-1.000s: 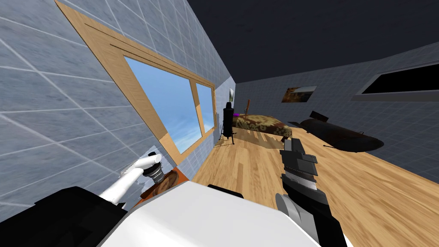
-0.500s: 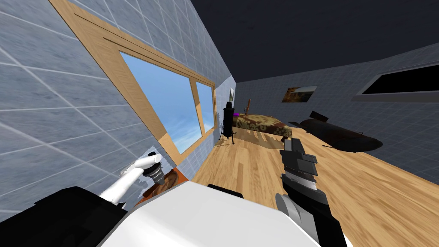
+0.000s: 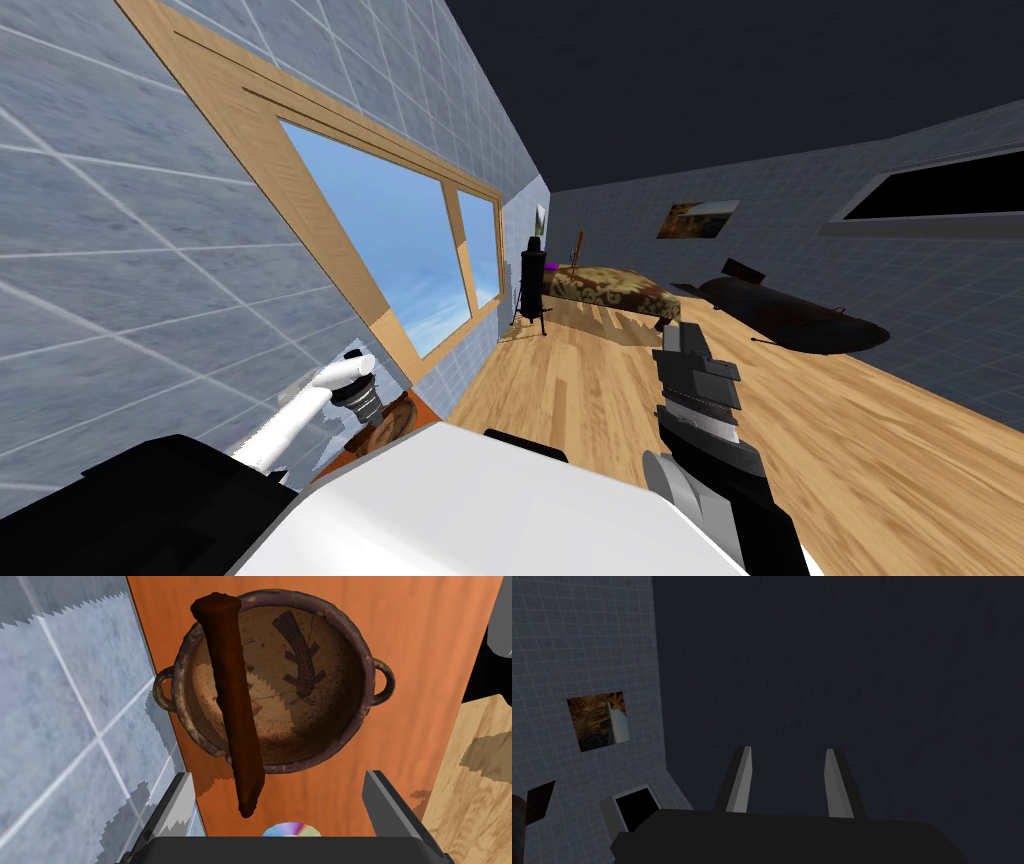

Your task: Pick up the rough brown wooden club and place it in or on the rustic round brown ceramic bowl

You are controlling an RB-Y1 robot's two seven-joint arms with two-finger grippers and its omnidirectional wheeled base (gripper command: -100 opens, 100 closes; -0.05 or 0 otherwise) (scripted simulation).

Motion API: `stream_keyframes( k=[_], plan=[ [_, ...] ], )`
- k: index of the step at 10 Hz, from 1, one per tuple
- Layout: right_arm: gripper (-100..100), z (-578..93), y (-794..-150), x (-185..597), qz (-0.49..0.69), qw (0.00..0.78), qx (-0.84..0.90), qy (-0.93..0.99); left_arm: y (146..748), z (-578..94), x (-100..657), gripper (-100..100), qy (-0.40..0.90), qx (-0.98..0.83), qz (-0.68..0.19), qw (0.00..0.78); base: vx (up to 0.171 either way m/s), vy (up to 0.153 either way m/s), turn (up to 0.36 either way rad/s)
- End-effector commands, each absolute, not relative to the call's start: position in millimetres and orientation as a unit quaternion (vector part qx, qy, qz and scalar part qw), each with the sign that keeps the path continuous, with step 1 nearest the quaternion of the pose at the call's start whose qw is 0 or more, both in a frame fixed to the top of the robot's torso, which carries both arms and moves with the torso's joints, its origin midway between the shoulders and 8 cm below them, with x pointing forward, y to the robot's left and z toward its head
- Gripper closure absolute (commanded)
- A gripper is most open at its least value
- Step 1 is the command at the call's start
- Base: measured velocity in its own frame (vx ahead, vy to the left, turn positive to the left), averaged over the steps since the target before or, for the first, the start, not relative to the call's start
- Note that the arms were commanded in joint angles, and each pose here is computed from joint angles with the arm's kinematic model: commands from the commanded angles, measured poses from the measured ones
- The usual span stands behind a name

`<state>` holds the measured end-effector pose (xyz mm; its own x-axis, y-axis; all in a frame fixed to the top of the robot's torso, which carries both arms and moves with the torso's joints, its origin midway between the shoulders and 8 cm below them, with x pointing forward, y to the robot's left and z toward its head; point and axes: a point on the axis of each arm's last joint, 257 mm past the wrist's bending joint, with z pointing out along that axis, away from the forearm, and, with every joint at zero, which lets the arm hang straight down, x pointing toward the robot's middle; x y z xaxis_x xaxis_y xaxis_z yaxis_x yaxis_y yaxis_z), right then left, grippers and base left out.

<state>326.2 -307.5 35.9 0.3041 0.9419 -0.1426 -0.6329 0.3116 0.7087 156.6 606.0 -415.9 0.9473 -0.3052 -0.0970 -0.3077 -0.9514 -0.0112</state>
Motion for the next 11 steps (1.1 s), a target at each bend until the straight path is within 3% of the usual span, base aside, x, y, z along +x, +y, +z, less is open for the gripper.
stream_keyframes(
  k=[1,5,6,11],
  plan=[
    [0,36,-307,326,0.518,0.759,0.275,0.281,608,-404,160,-100,0.155,-0.987,0.047,0.013,-0.021,-0.014,0.0],
    [0,36,-307,326,0.518,0.759,0.275,0.281,611,-386,164,-100,0.156,-0.987,0.046,0.014,-0.021,-0.013,-0.001],
    [0,36,-307,326,0.518,0.759,0.275,0.281,611,-385,164,0,0.156,-0.987,0.047,0.014,0.0,0.0,0.0],
    [0,36,-307,326,0.518,0.759,0.275,0.281,611,-385,164,0,0.156,-0.987,0.047,0.014,0.0,0.0,0.0]
  ],
)
